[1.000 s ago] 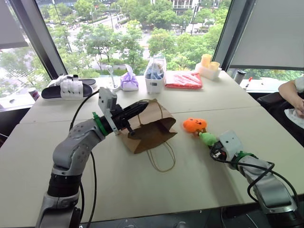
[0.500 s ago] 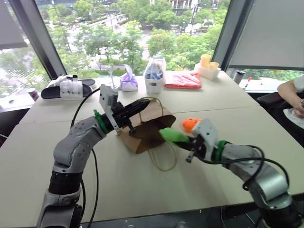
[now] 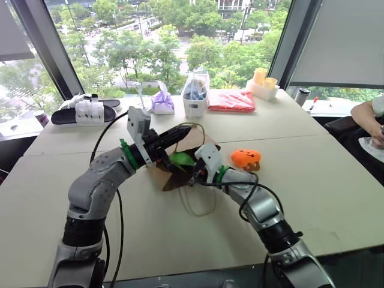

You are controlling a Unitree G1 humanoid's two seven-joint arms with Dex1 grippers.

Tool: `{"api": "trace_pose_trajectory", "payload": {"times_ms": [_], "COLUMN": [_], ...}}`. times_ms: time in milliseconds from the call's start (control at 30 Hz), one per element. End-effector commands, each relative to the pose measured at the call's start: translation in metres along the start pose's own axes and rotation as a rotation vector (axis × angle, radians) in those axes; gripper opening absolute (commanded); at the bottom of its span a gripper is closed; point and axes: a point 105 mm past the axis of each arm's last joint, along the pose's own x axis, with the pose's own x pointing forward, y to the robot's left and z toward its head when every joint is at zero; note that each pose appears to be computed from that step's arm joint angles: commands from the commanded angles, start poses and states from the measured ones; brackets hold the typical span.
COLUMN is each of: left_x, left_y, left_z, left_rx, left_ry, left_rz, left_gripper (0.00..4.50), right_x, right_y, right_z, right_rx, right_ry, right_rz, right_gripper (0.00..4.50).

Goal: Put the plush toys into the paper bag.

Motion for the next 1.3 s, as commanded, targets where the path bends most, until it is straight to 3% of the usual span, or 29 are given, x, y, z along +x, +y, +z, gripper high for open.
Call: {"api": "trace_pose_trajectory", "payload": {"times_ms": [33, 233, 267, 433, 567, 667, 800, 833, 967, 1167, 1300], "left_x": [-0.001, -0.002, -0.002, -0.003, -0.004, -0.004, -0.003, -0.003, -0.001, 0.001, 0.002], "left_y": [-0.004, -0.002, -0.002, -0.001, 0.002, 0.003, 0.004, 0.005, 0.004, 0.003, 0.000], "left_z": [0.009, 0.010, 0.011, 0.011, 0.010, 0.010, 0.008, 0.008, 0.007, 0.008, 0.008], "left_rx": [0.019, 0.016, 0.015, 0.014, 0.015, 0.014, 0.013, 0.011, 0.007, 0.016, 0.022], "left_ry": [-0.038, -0.048, -0.049, -0.053, -0.049, -0.048, -0.047, -0.048, -0.048, -0.051, -0.051], "left_rz": [-0.006, 0.012, 0.014, 0.021, 0.029, 0.032, 0.031, 0.030, 0.018, 0.011, 0.014], "left_gripper": [0.00, 0.00, 0.00, 0.00, 0.00, 0.00, 0.00, 0.00, 0.00, 0.00, 0.00], "right_x": [0.011, 0.016, 0.016, 0.003, -0.061, -0.098, -0.131, -0.136, -0.146, -0.119, -0.102], "right_y": [0.003, 0.000, -0.001, -0.008, -0.015, -0.017, -0.041, -0.051, -0.100, -0.134, -0.144], "right_z": [0.016, 0.003, 0.003, 0.009, 0.044, 0.059, 0.064, 0.061, 0.005, -0.049, -0.064], "right_rx": [-0.025, -0.120, -0.135, -0.156, -0.135, -0.094, -0.050, -0.036, -0.039, -0.048, -0.125], "right_ry": [-0.085, -0.045, -0.043, -0.051, -0.084, -0.076, -0.043, -0.034, 0.184, 0.311, 0.341], "right_rz": [0.005, -0.057, -0.069, -0.113, -0.065, -0.038, -0.128, -0.172, -0.368, -0.479, -0.513], "right_gripper": [1.29, 4.35, 4.44, 4.44, 4.44, 4.44, 4.44, 4.44, 4.44, 4.44, 4.44]}}
